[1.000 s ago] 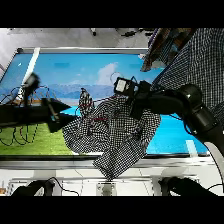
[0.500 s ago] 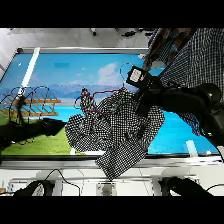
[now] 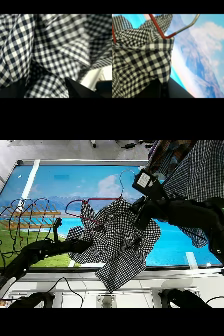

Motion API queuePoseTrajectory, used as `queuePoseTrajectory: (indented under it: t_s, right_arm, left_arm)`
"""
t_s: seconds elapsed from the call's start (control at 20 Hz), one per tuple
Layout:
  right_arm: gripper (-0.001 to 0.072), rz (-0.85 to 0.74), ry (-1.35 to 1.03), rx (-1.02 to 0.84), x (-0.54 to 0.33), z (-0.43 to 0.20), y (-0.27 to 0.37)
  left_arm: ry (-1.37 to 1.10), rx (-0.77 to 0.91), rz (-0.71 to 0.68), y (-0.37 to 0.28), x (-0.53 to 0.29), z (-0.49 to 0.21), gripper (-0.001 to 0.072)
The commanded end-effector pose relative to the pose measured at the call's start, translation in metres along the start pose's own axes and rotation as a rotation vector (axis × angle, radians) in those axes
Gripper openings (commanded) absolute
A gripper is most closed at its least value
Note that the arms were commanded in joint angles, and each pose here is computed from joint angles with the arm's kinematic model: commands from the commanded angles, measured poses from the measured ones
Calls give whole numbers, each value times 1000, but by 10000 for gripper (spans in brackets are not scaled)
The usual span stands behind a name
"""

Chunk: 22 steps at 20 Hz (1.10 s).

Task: Fold the clothes and pants, and hang the long-sleeved shirts on hangers.

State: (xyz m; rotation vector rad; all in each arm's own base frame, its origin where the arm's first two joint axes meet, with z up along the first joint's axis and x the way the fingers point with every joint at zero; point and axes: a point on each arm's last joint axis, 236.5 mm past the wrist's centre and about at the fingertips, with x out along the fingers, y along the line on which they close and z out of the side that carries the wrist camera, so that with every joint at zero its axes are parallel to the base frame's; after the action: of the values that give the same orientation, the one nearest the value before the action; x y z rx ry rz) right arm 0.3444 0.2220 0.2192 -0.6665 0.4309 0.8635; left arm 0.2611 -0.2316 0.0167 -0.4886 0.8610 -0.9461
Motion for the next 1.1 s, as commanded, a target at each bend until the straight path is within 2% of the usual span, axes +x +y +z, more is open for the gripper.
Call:
queuePoseTrajectory:
  t_s: [0.0,0.15,0.45,0.95,1.05]
  right_arm:
    - [33,-2,-62,64,-14,17,1]
    - [33,27,-105,104,-20,29,9]
    - [33,50,-129,126,-21,35,13]
    - [33,48,-171,124,-38,45,17]
    - [33,60,-174,120,-45,46,23]
  left_arm:
    - [-25,24,42,6,8,11,575]
    - [-62,75,24,-7,5,37,575]
    - [-50,146,-100,-47,-2,54,575]
    - [-78,167,-55,-37,-2,62,570]
    - [-79,168,-53,-37,-2,62,529]
